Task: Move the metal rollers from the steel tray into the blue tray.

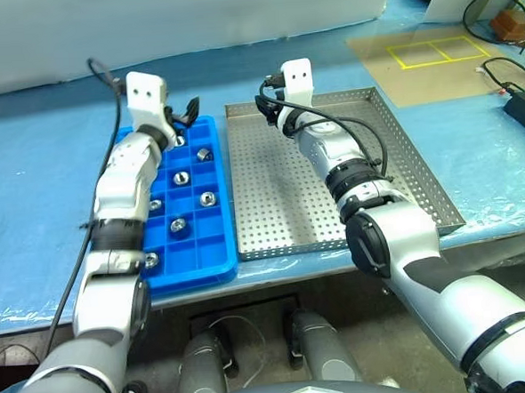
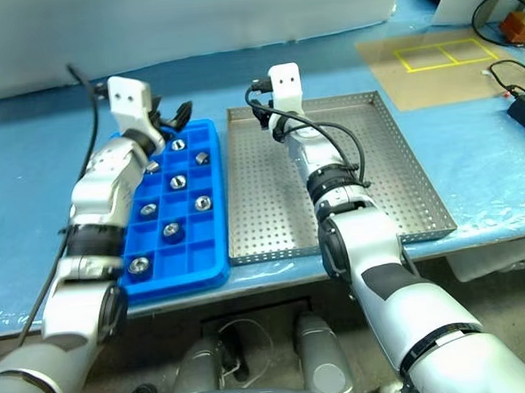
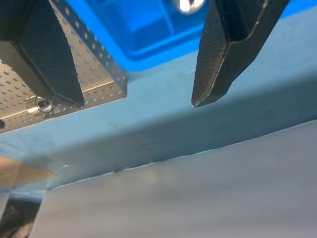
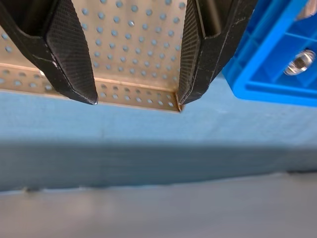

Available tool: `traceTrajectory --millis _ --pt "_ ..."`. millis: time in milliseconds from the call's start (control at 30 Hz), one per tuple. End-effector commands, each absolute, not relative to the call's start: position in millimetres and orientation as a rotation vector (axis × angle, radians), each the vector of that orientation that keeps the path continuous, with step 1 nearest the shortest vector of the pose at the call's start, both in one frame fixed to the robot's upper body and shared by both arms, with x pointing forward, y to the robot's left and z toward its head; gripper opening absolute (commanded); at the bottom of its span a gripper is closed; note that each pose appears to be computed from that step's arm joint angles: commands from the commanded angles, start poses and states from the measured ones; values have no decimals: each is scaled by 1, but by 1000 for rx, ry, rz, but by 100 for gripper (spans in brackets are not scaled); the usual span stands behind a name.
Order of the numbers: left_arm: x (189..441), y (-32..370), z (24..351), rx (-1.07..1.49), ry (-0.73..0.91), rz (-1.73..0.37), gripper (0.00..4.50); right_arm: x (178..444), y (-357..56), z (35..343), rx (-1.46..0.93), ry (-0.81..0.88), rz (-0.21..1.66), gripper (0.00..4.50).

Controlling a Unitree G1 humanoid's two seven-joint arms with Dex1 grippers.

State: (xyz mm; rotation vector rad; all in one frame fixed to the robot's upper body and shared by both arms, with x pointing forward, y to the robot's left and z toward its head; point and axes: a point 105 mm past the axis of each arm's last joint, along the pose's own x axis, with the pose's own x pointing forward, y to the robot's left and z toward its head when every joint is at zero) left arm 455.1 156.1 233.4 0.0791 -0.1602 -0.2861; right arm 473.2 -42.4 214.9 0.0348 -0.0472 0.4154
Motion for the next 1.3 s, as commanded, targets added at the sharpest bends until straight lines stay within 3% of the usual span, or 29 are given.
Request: traceTrajectory --millis 33,300,600,967,1300 --pt "469 144 241 127 -172 -342 366 466 -39 231 29 -121 432 265" --pt "480 132 227 155 -103 -388 366 453 -66 220 -4 -121 354 265" --pt "480 123 213 133 -78 -399 366 435 -74 174 -217 -10 358 265" --pt "482 126 212 115 -77 -357 366 437 -84 189 -210 -54 319 265" --pt "480 144 237 -17 -199 -286 366 439 -101 204 -164 -111 235 265"
